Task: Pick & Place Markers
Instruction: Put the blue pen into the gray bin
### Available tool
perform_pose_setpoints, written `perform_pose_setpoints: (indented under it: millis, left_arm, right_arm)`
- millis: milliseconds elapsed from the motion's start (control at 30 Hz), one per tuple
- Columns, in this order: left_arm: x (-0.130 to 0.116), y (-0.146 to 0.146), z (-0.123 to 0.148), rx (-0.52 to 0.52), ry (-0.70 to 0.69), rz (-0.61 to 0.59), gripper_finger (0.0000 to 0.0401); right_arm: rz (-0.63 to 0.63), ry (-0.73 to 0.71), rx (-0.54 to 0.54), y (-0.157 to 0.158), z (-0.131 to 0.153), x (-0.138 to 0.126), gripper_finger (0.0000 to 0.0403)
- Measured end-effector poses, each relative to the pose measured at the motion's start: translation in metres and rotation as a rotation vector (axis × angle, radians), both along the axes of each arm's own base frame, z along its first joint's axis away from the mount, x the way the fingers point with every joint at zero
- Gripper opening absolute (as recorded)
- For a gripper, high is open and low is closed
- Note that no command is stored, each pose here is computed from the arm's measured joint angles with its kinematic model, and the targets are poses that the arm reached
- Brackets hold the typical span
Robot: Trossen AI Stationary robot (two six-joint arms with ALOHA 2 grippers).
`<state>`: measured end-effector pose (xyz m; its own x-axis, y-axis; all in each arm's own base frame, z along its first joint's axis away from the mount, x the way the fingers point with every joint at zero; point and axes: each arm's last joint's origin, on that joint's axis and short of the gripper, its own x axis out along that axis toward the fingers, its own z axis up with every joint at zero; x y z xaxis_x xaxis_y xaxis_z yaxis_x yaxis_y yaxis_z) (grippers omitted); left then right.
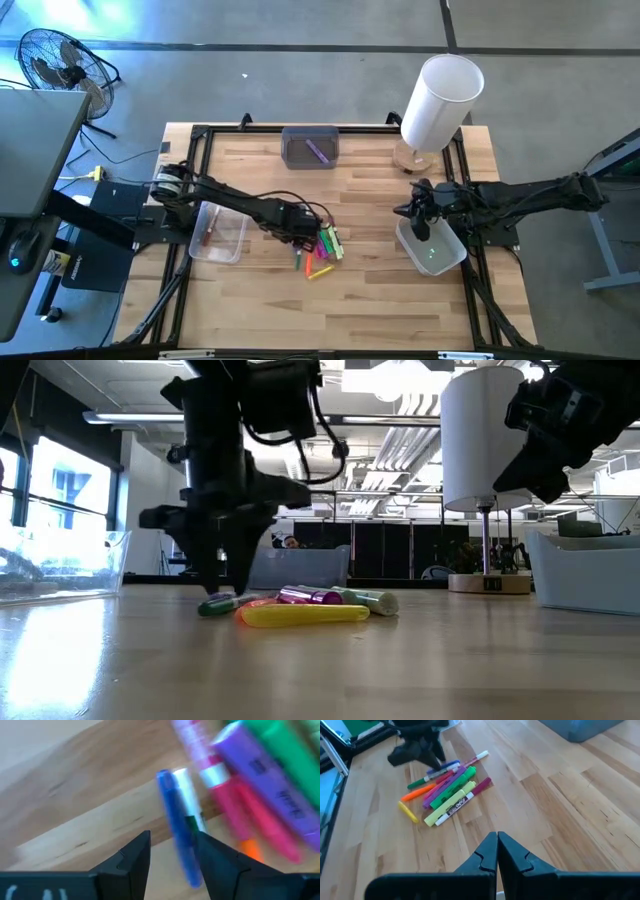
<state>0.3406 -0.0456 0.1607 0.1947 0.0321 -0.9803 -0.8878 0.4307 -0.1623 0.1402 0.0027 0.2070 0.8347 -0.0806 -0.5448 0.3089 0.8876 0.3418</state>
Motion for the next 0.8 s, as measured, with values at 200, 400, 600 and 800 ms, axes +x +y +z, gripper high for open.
perform_pose_setpoints:
  millis: [200, 400, 600, 800]
  left_arm:
    - [0.0032, -0.0006, -0.0067, -0.004, 0.002, 0.0, 0.0153]
    - [0.0027, -0.001, -0.0067, -0.016, 0.005, -0.028, 0.0153]
    - [0.0022, -0.0009, -0.0069, -0.013, 0.011, -0.037, 0.0148]
    - [0.001, -0.0006, -0.0076, -0.011, 0.023, -0.037, 0.0081]
  right_arm:
    - [0.003, -0.002, -0.002, 0.0, 0.0002, 0.0001, 0.0]
    - [0.003, -0.007, -0.002, 0.0001, 0.0007, 0.0004, 0.0]
    - [0.003, -0.009, -0.002, 0.0001, 0.0009, 0.0005, 0.0]
    - [0.005, -0.009, -0.005, 0.0001, 0.0009, 0.0005, 0.0]
